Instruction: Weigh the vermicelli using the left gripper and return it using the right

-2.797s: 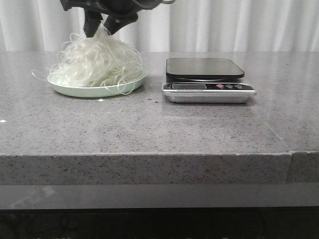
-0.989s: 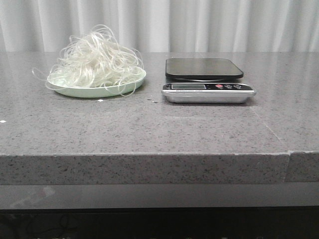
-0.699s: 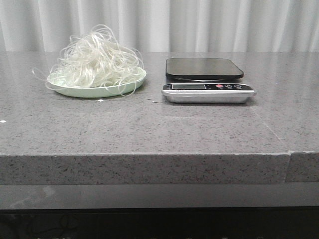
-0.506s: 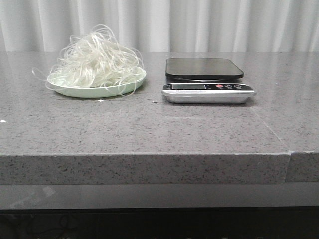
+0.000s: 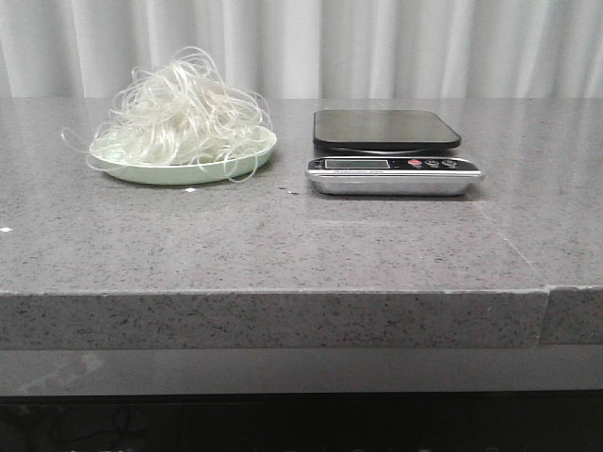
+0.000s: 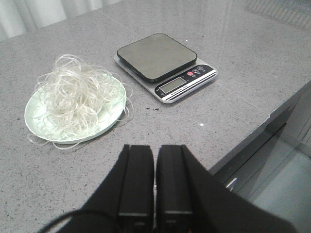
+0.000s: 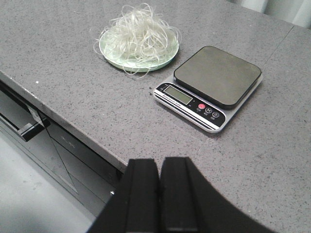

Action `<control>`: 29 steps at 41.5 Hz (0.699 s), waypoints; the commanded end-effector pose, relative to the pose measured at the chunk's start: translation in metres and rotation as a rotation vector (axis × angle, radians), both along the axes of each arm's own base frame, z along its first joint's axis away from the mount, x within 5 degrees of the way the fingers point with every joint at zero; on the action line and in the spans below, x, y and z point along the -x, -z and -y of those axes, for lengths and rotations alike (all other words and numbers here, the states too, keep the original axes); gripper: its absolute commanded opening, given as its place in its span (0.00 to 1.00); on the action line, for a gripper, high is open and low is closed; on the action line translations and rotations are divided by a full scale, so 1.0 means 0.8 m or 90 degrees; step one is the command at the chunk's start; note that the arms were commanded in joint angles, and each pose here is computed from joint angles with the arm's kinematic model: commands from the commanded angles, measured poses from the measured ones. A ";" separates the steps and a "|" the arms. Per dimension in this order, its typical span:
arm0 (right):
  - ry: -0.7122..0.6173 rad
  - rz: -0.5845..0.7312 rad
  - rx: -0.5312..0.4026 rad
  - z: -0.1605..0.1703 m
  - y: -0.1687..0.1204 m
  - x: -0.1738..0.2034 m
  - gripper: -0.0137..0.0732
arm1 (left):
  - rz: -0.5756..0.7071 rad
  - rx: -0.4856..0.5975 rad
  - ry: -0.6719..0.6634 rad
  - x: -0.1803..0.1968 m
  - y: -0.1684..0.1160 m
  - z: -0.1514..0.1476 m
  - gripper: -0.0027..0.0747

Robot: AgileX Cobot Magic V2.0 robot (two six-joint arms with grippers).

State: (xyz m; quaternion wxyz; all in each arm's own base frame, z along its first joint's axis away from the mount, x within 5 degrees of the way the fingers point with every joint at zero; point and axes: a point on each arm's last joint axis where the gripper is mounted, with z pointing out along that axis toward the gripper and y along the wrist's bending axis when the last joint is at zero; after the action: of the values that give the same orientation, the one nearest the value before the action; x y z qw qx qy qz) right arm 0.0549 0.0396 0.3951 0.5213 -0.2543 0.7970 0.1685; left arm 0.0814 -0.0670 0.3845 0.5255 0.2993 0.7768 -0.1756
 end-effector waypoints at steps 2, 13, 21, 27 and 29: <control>0.006 0.046 -0.027 0.000 -0.015 -0.002 0.34 | 0.044 0.049 -0.003 -0.001 -0.018 0.001 0.22; 0.006 0.046 -0.027 0.000 -0.015 -0.002 0.34 | 0.068 0.036 -0.121 0.006 0.010 -0.032 0.22; 0.006 0.046 -0.027 0.000 -0.015 -0.002 0.34 | 0.151 0.068 -0.271 0.021 0.058 -0.062 0.22; 0.006 0.046 -0.027 0.000 -0.015 -0.002 0.34 | 0.224 0.094 -0.351 0.034 0.102 -0.075 0.22; 0.006 0.046 -0.027 0.000 -0.015 -0.002 0.34 | 0.243 0.105 -0.369 0.038 0.116 -0.077 0.22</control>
State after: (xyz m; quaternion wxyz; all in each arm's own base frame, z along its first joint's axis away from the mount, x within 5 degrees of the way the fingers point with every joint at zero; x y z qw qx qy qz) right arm 0.0549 0.0396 0.3950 0.5206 -0.2545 0.7974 0.1683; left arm 0.0556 -0.0083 0.2892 0.6469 0.0788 0.7580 -0.0286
